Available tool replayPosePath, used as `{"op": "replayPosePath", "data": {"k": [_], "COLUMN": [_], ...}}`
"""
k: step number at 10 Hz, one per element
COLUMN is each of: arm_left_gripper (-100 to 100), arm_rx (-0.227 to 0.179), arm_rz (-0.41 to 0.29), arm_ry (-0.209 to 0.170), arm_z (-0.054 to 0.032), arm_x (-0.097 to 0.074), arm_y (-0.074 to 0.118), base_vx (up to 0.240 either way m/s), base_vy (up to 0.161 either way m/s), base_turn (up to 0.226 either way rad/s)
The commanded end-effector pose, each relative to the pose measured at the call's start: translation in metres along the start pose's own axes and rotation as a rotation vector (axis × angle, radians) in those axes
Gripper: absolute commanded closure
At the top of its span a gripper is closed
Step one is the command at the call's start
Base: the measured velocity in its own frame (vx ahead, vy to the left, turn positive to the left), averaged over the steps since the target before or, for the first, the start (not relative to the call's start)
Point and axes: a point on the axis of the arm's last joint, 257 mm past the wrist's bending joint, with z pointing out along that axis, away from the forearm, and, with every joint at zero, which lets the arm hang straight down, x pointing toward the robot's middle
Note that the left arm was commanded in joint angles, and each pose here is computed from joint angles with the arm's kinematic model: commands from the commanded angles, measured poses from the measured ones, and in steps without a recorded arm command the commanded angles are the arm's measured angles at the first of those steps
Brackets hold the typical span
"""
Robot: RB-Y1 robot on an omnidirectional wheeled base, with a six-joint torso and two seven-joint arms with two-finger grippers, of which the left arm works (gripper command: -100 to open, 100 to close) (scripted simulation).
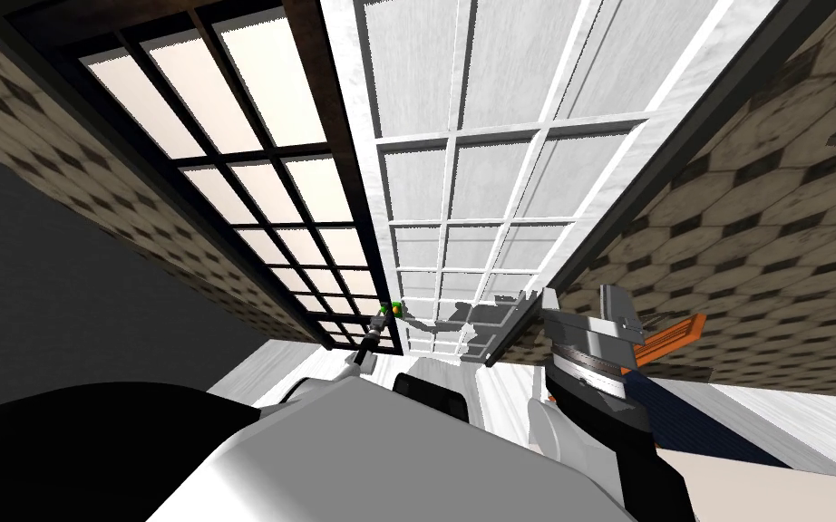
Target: Pull the door open
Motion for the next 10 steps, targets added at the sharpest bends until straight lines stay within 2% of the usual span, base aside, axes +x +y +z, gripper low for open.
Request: {"op": "replayPosePath", "data": {"k": [1, 3, 4, 7, 8, 10], "arm_left_gripper": [100, 100, 100, 100, 100, 100], "arm_rx": [-0.008, -0.008, -0.015, -0.025, -0.041, -0.041], "arm_rz": [0.004, 0.004, -0.011, -0.017, -0.028, -0.028], "arm_ry": [-0.005, -0.005, 0.023, 0.037, 0.058, 0.058], "arm_z": [0.0004, 0.0004, -0.0094, -0.0153, -0.0243, -0.0243], "arm_x": [-0.002, -0.002, 0.01, 0.015, 0.024, 0.024], "arm_y": [0.006, 0.006, 0.01, 0.016, 0.026, 0.026], "base_vx": [0.0, 0.0, -0.099, -0.118, -0.135, -0.106], "base_vy": [0.0, 0.0, -0.013, -0.014, 0.014, 0.002], "base_turn": [0.0, 0.0, -0.001, 0.022, 0.048, 0.017]}}
